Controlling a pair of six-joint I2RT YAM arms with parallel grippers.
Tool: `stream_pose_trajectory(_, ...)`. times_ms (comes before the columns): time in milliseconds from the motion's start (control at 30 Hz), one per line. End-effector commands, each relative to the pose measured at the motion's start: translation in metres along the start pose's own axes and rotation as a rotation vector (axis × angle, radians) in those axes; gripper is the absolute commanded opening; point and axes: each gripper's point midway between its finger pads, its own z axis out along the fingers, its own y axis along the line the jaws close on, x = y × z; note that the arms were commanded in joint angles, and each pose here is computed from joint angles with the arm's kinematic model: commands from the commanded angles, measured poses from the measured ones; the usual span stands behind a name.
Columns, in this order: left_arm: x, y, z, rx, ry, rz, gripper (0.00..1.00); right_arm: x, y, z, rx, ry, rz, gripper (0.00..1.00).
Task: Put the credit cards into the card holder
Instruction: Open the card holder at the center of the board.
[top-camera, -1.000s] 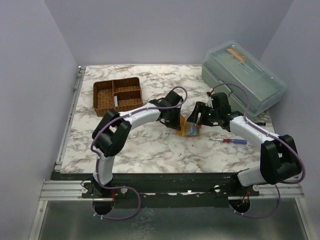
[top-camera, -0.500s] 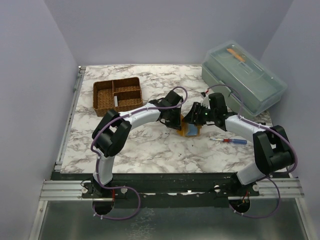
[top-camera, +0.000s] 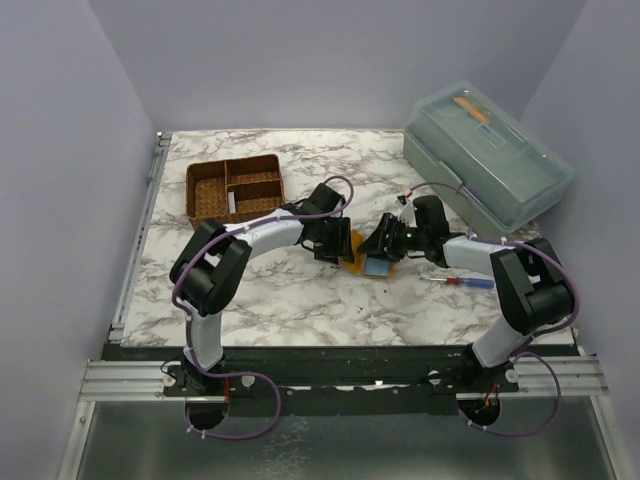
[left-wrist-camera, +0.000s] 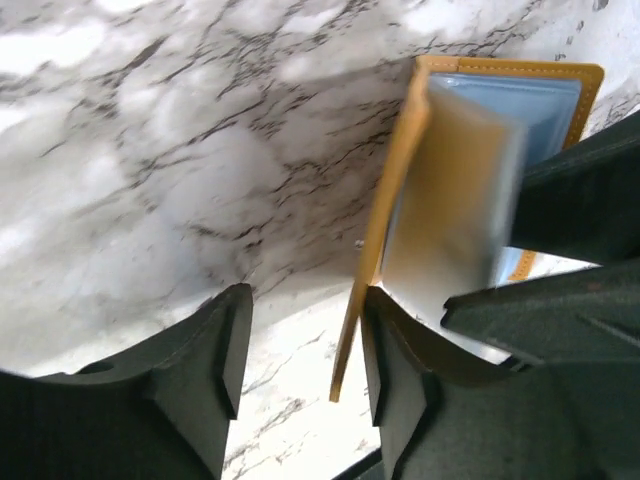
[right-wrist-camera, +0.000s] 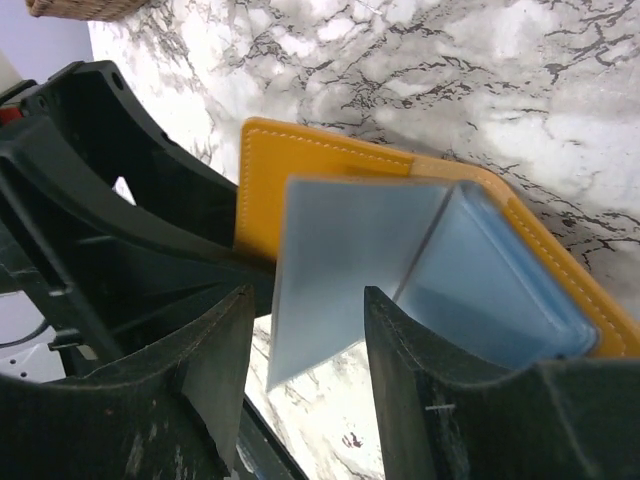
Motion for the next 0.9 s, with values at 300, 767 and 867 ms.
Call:
stream_pose_trajectory(300, -0.012, -0.002, -0.07, 0.09, -0.135, 0.025, 0.77, 0.001, 0.022, 0.004, -0.174, 0.038, -0.023, 0.44)
stream_pose_trajectory(767, -0.032, -0.001, -0.107, 0.117, -0.261, -0.015, 0.52, 0.009, 0.029, 0.023, -0.271, 0.111, 0.016, 0.49)
stream_pose_trajectory(867, -0.035, -0.005, -0.111, 0.146, -0.269, -0.029, 0.54, 0.01, 0.025, 0.028, -0.265, 0.118, 0.028, 0.51)
